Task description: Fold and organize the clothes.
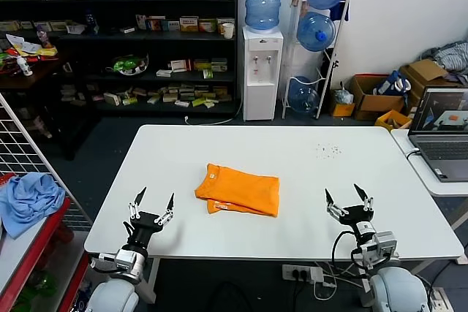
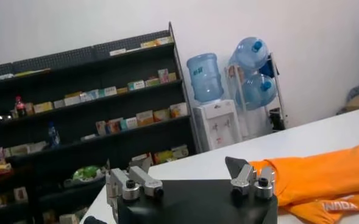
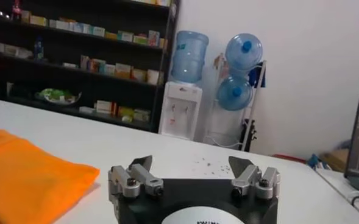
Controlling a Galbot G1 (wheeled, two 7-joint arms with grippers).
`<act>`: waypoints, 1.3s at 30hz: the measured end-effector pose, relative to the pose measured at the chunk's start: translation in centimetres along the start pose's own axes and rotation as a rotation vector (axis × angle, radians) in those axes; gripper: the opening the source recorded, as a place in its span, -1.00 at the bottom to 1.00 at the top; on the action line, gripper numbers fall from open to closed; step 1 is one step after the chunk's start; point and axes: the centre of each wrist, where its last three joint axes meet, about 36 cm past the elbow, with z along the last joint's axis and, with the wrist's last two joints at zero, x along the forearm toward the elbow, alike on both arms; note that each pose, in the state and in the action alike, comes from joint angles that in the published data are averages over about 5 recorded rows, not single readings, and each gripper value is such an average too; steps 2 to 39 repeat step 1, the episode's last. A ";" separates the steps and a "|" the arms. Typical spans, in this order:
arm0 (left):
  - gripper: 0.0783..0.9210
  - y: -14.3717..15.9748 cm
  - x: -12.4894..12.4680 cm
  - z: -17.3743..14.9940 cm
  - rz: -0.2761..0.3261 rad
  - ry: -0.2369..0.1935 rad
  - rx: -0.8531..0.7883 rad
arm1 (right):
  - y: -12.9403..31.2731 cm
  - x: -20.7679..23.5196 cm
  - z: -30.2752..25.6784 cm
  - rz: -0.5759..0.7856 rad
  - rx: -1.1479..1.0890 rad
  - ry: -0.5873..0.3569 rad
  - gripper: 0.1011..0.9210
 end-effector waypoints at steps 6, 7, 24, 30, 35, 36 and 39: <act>0.77 0.0 0.0 0.0 0.000 0.000 0.001 | 0.1 0.0 0.0 -0.001 -0.001 -0.001 0.76; 0.77 0.0 0.0 0.0 0.000 0.000 0.001 | 0.1 0.0 0.0 -0.001 -0.001 -0.001 0.76; 0.77 0.0 0.0 0.0 0.000 0.000 0.001 | 0.1 0.0 0.0 -0.001 -0.001 -0.001 0.76; 0.77 0.0 0.0 0.0 0.000 0.000 0.001 | 0.1 0.0 0.0 -0.001 -0.001 -0.001 0.76; 0.77 0.0 0.0 0.0 0.000 0.000 0.001 | 0.1 0.0 0.0 -0.001 -0.001 -0.001 0.76; 0.77 0.0 0.0 0.0 0.000 0.000 0.001 | 0.1 0.0 0.0 -0.001 -0.001 -0.001 0.76; 0.77 0.0 0.0 0.0 0.000 0.000 0.001 | 0.1 0.0 0.0 -0.001 -0.001 -0.001 0.76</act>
